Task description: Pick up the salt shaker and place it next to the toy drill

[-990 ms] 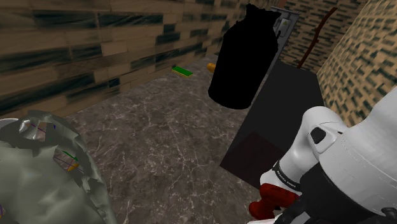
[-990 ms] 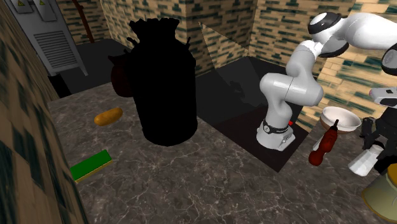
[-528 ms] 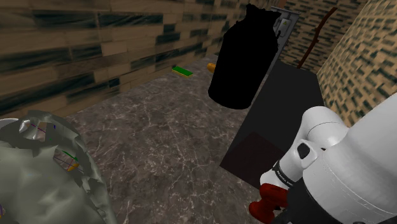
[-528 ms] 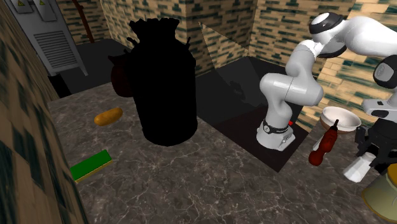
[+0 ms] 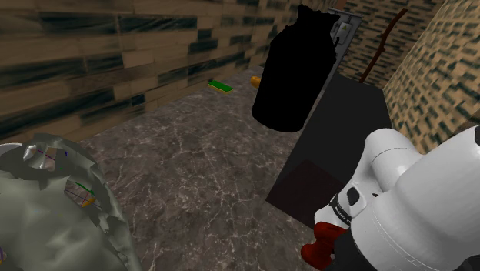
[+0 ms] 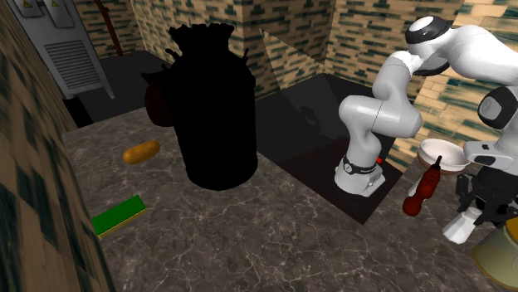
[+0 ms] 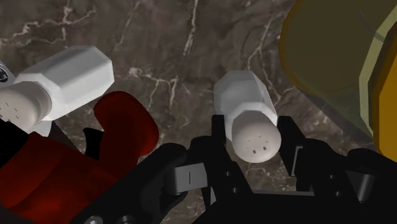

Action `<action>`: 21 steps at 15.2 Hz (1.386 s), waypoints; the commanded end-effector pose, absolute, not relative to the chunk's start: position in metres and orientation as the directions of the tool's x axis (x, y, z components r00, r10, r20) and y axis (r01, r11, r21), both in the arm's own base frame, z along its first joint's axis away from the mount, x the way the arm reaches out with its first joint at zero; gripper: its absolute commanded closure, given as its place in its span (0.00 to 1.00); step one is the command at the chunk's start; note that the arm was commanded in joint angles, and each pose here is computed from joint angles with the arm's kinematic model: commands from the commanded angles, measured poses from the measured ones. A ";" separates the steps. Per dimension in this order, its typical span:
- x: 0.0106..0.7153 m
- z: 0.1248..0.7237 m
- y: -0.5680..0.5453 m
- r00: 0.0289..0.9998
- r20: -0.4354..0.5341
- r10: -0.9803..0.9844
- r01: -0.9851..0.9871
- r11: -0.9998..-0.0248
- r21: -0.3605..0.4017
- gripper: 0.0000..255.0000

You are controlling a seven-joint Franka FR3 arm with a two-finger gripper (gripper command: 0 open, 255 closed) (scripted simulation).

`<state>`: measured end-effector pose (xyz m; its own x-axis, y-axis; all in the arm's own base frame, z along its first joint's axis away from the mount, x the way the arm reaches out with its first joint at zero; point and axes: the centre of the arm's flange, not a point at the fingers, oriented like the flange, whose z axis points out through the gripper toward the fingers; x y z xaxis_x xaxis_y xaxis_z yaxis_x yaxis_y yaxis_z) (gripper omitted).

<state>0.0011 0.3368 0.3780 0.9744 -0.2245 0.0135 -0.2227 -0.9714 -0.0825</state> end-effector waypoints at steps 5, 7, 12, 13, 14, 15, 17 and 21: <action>0.001 0.374 0.336 0.975 0.012 -0.223 -0.221 -0.972 -0.076 1.00; 0.001 0.375 0.336 0.975 0.012 -0.223 -0.221 -0.972 -0.076 0.00; 0.000 0.388 0.335 0.975 0.012 -0.223 -0.221 -0.972 -0.076 0.00; 0.000 0.401 0.334 0.975 0.012 -0.223 -0.221 -0.972 -0.076 0.00; 0.000 0.414 0.333 0.975 0.012 -0.223 -0.221 -0.972 -0.076 0.00; -0.001 0.424 0.333 0.975 0.012 -0.223 -0.221 -0.972 -0.076 0.00; -0.001 0.424 0.333 0.975 0.012 -0.223 -0.221 -0.972 -0.076 0.00; -0.001 0.424 0.333 0.975 0.012 -0.223 -0.221 -0.972 -0.076 0.00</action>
<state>-0.0008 0.3327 0.4241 0.9748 -0.2229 0.0122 -0.2214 -0.9722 -0.0764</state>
